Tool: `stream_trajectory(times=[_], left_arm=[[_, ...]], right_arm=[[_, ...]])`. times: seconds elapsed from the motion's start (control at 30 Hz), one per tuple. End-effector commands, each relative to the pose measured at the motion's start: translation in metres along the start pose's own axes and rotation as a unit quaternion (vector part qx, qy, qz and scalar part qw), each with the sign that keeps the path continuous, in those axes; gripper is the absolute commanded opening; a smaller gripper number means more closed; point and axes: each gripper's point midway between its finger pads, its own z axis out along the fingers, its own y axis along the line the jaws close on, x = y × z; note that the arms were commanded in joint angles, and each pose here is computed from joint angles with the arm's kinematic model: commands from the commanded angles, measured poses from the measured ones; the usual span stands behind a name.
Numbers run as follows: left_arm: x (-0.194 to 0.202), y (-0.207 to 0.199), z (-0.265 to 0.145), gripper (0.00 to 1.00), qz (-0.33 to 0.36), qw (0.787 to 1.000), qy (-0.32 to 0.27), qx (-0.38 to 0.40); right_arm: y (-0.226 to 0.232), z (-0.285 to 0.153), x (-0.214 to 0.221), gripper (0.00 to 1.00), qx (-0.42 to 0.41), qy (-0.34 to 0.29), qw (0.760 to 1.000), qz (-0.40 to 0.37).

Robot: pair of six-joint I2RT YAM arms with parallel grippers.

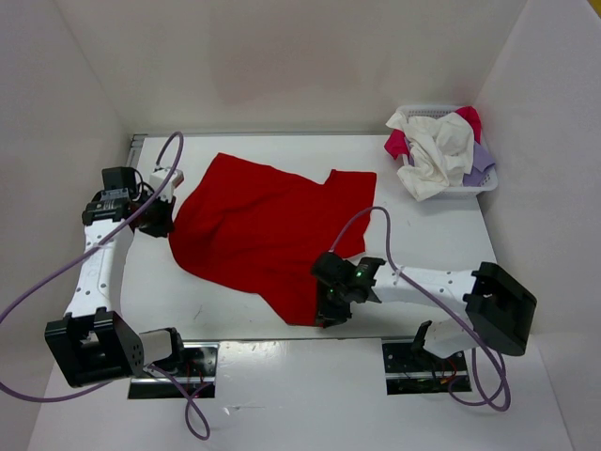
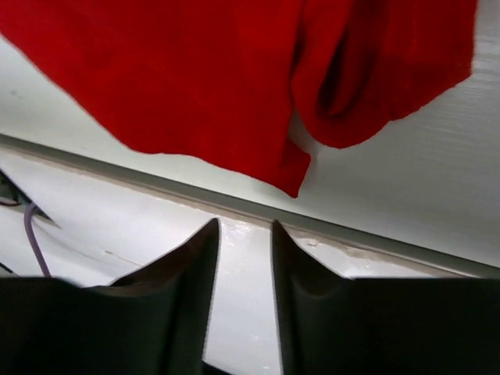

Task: Fold and stack the t-shirts
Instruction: Flatten out the tshirt

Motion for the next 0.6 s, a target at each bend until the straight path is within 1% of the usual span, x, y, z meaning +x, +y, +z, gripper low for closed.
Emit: stream_trajectory(times=[0.0,0.07,0.13,0.2,0.23,0.3,0.33,0.4,0.47,0.57], left_arm=[[-0.002,-0.005,-0.002,0.0,0.015,1.0,-0.011,0.011],[-0.004,-0.004,-0.002,0.0,0.016,1.0,-0.015,0.009],[-0.004,-0.004,-0.002,0.0,0.016,1.0,-0.015,0.009],[-0.004,-0.004,-0.002,0.0,0.016,1.0,-0.015,0.009],[-0.004,-0.004,-0.002,0.0,0.016,1.0,-0.015,0.009],[-0.004,-0.004,-0.002,0.0,0.016,1.0,-0.015,0.009],[-0.004,-0.004,-0.002,0.0,0.016,1.0,-0.015,0.009],[-0.004,-0.004,-0.002,0.0,0.016,1.0,-0.015,0.009],[0.0,-0.005,0.0,0.0,0.015,1.0,-0.011,0.011],[0.0,-0.005,0.0,0.0,0.015,1.0,-0.011,0.011]], right_arm=[[0.012,0.01,0.003,0.42,-0.016,0.012,1.0,-0.009],[0.008,0.017,0.001,0.5,-0.001,0.011,1.0,-0.011],[0.008,0.02,-0.003,0.52,0.012,0.007,1.0,-0.01],[-0.008,0.025,-0.004,0.54,0.055,0.007,0.998,-0.001],[-0.011,0.024,-0.009,0.54,0.068,-0.01,0.998,0.004],[-0.023,0.025,-0.008,0.54,0.099,-0.016,0.995,0.016],[-0.021,0.022,-0.013,0.57,0.102,-0.034,0.994,0.014],[-0.02,0.019,-0.016,0.6,0.111,-0.048,0.993,0.018],[-0.016,0.024,-0.019,0.61,0.108,-0.048,0.993,0.008],[-0.013,0.043,-0.02,0.61,0.124,-0.038,0.991,-0.01]])
